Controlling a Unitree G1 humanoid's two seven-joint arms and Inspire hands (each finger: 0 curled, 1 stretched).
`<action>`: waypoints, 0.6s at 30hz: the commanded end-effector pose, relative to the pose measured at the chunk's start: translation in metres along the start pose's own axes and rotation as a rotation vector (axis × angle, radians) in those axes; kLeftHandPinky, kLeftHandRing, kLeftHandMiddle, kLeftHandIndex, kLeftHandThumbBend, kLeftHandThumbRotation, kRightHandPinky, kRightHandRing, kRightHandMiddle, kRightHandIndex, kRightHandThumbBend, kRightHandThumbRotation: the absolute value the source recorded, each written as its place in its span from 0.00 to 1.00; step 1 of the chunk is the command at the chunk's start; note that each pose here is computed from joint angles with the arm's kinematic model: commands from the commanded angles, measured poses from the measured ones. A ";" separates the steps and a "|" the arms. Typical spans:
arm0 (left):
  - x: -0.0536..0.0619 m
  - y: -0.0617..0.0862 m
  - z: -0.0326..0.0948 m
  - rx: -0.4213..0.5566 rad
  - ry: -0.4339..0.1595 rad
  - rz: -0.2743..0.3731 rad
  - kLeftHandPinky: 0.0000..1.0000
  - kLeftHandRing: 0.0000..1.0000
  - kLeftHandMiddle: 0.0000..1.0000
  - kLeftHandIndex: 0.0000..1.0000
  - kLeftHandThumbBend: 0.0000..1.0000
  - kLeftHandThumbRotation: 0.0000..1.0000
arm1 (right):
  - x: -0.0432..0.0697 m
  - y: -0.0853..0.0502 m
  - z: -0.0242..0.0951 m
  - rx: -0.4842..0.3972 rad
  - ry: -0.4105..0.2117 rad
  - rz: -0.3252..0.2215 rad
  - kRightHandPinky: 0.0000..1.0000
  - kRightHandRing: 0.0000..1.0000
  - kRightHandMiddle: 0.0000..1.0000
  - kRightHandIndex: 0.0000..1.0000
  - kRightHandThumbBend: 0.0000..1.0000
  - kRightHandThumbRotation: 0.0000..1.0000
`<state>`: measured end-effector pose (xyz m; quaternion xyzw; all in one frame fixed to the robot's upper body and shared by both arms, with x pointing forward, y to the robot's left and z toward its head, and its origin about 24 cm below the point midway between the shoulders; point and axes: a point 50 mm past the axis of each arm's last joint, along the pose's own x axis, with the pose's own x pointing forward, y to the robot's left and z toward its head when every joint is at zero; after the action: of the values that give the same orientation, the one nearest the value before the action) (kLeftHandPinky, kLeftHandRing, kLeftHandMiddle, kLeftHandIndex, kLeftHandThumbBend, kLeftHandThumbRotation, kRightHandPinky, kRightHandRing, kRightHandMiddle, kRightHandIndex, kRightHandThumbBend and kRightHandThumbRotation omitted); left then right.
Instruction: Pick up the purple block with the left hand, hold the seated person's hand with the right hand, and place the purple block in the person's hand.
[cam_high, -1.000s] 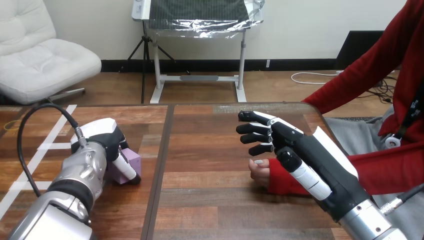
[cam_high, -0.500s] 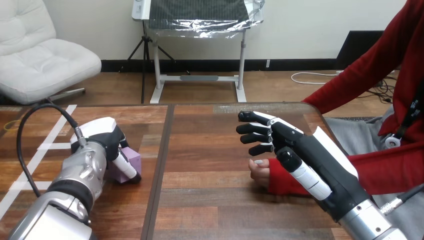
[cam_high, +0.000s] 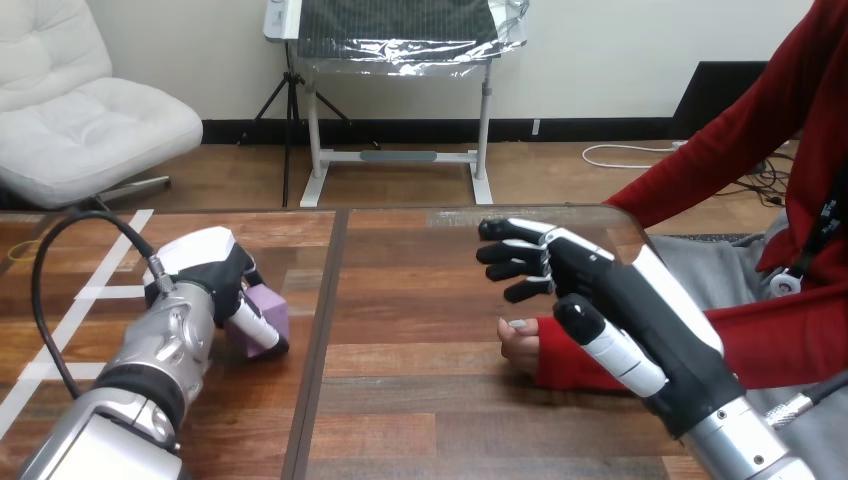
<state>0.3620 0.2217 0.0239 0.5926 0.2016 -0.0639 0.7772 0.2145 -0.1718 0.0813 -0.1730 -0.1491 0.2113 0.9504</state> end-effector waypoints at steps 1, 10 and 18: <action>0.002 0.026 0.012 -0.050 -0.061 0.118 0.34 0.41 0.47 0.45 0.73 0.00 | 0.013 -0.015 0.009 -0.049 -0.097 -0.093 0.69 0.76 0.78 0.81 0.98 1.00; 0.001 0.035 0.017 -0.137 -0.114 0.201 0.29 0.36 0.43 0.45 0.73 0.00 | 0.017 -0.027 0.005 -0.159 -0.090 -0.149 0.70 0.76 0.79 0.83 0.98 0.94; -0.002 0.042 0.020 -0.206 -0.176 0.276 0.28 0.35 0.42 0.44 0.75 0.00 | 0.021 -0.042 0.002 -0.271 -0.042 -0.162 0.73 0.79 0.82 0.87 0.98 0.85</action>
<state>0.3647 0.2206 0.0339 0.5414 0.1376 -0.0183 0.8292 0.2294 -0.1890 0.0791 -0.2451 -0.1659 0.1420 0.9446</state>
